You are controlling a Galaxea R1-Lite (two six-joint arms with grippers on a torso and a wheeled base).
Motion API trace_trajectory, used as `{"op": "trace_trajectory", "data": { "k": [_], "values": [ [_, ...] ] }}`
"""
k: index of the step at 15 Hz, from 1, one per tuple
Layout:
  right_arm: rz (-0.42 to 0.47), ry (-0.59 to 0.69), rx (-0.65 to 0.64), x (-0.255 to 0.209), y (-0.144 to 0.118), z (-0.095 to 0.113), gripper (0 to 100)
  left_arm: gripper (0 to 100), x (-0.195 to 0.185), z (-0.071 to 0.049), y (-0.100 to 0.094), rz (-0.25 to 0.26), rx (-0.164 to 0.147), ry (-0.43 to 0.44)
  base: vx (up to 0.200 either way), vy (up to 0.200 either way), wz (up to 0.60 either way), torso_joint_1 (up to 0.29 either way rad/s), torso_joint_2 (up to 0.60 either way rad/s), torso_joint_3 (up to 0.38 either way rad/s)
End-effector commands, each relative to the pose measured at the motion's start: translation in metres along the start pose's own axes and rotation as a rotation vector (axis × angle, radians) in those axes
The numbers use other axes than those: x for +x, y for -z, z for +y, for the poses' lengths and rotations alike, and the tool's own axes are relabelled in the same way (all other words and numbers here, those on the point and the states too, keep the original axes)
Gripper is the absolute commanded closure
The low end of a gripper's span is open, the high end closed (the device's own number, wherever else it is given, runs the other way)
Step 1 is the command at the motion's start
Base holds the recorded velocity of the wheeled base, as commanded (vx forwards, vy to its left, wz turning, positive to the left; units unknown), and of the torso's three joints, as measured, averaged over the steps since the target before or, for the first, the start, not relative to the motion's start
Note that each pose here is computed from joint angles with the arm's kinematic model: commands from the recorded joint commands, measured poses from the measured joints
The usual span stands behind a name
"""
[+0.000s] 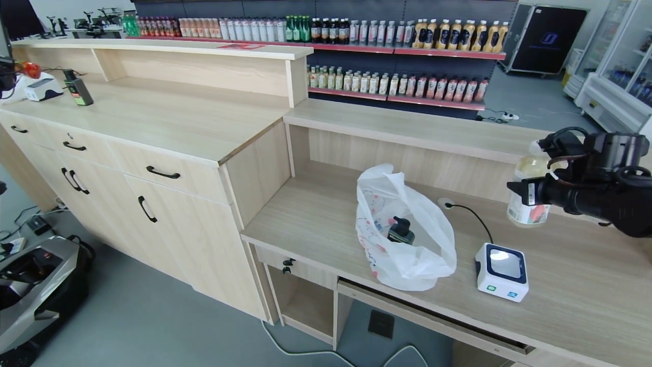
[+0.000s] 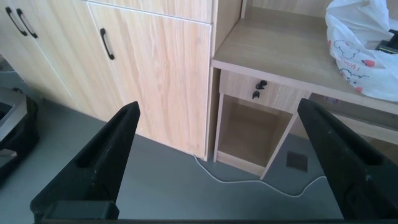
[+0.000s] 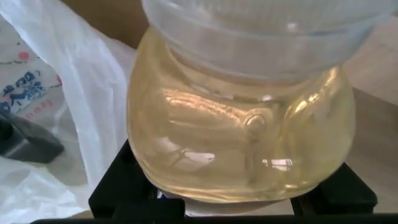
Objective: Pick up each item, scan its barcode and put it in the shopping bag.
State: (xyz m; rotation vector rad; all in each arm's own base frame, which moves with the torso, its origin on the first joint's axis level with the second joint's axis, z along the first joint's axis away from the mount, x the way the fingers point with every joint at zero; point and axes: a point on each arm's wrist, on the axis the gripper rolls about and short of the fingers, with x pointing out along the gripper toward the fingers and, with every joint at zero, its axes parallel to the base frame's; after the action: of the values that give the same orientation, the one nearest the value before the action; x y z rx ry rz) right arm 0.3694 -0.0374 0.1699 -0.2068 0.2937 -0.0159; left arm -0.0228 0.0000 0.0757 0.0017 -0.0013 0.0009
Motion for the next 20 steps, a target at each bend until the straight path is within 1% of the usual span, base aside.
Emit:
{"op": "trace_trajectory", "data": {
  "k": [1,5,7,9,12,15,17,20],
  "values": [
    [0.022,-0.096,-0.003,0.026,0.023,0.015,100,0,0.0,0.0,0.0,0.0,0.0,-0.001,0.0,0.0,0.0,0.0,0.0,0.0],
    [-0.011,-0.137,0.001,0.057,0.046,0.036,100,0,0.0,0.0,0.0,0.0,0.0,-0.001,0.0,0.0,0.0,0.0,0.0,0.0],
    [-0.087,-0.156,0.002,0.078,0.059,0.053,100,0,0.0,0.0,0.0,-0.002,0.0,-0.001,0.0,0.0,0.0,0.0,0.0,0.0],
    [-0.099,-0.163,0.002,0.092,0.072,0.06,100,0,0.0,0.0,0.0,-0.002,0.0,-0.001,0.0,0.0,0.0,0.0,0.0,0.0],
    [-0.087,-0.197,0.004,0.104,0.085,0.062,100,0,0.0,0.0,0.0,0.0,0.0,-0.001,0.0,0.0,0.0,0.0,0.0,0.0],
    [-0.102,-0.227,0.006,0.114,0.093,0.063,100,0,0.0,0.0,0.0,0.0,0.0,-0.001,0.0,0.0,0.0,0.0,0.0,0.0],
    [-0.115,-0.298,0.006,0.113,0.094,0.063,100,0,0.0,0.0,0.0,0.0,0.0,-0.001,0.0,0.0,0.0,0.0,0.0,0.0],
    [-0.116,-0.367,0.007,0.114,0.098,0.062,100,0,0.0,0.0,0.0,-0.002,0.0,-0.001,0.0,0.0,0.0,0.0,0.0,0.0]
  ]
}}
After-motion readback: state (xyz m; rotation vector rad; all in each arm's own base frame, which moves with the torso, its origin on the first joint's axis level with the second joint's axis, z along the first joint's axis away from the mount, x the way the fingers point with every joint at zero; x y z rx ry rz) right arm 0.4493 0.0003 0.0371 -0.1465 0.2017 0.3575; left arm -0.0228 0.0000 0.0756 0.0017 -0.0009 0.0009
